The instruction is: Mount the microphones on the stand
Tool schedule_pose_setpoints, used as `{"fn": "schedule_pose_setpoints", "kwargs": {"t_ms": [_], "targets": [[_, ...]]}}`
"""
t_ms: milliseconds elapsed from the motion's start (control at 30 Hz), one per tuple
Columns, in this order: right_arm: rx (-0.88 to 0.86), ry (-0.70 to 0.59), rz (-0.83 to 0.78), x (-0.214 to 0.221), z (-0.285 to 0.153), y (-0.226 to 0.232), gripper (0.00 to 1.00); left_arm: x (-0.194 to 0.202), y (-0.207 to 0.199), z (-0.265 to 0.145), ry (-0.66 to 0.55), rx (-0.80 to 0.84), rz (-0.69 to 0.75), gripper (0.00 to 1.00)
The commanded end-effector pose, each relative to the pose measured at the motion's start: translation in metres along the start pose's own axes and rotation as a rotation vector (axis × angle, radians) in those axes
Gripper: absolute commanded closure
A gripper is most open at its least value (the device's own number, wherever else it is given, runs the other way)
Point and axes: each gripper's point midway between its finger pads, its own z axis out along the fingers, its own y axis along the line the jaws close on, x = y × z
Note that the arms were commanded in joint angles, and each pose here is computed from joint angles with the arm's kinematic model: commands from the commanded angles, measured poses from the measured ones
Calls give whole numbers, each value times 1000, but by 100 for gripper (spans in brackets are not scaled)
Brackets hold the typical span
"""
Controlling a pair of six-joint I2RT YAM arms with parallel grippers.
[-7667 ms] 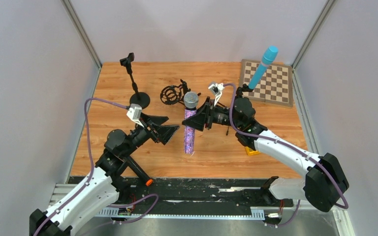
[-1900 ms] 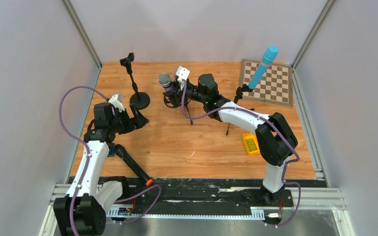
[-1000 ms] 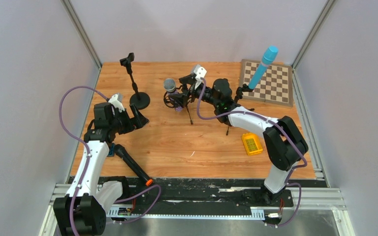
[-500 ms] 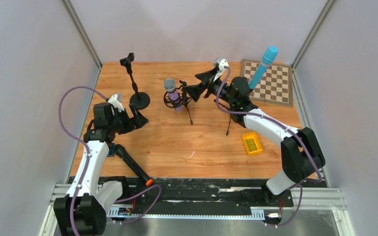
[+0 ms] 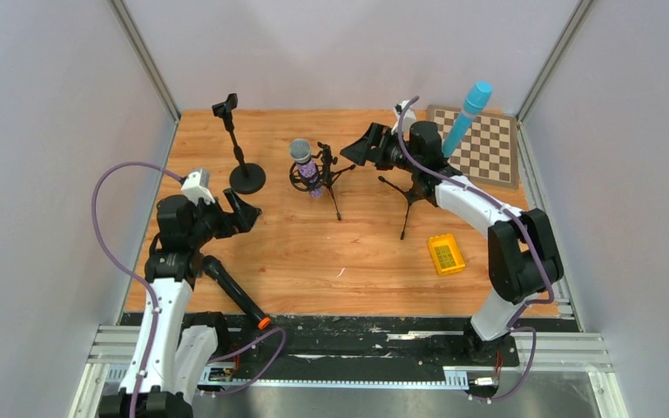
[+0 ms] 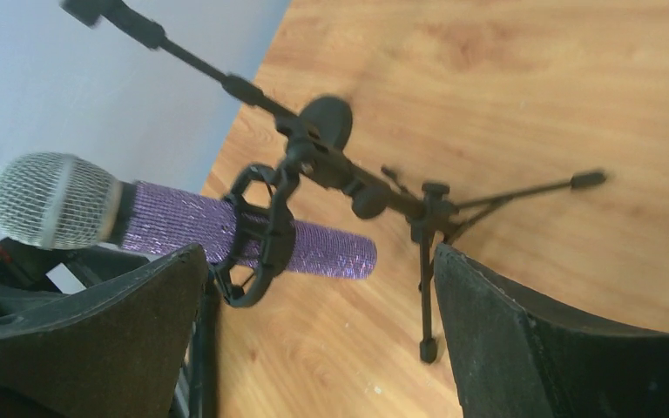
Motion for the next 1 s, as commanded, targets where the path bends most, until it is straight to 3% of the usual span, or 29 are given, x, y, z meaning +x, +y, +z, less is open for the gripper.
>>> {"fn": "schedule_pose_setpoints", "kwargs": {"t_ms": [0,267,533,833,967], "targets": [[-58,93,141,13,11,15,0,-30,-16,-15,-184,70,114,0],[-73,200,204,40,30,13,3,-45,-20,-33,-351,66,222,0],[-141,268,238,53,44,32,24,-42,-20,-30,-335,76,217,0],[-154,297,288,62,51,34,35,-41,-18,-30,-334,69,219,0],[-163,298,306,62,57,33,46,-41,-18,-31,-335,70,222,0]]}}
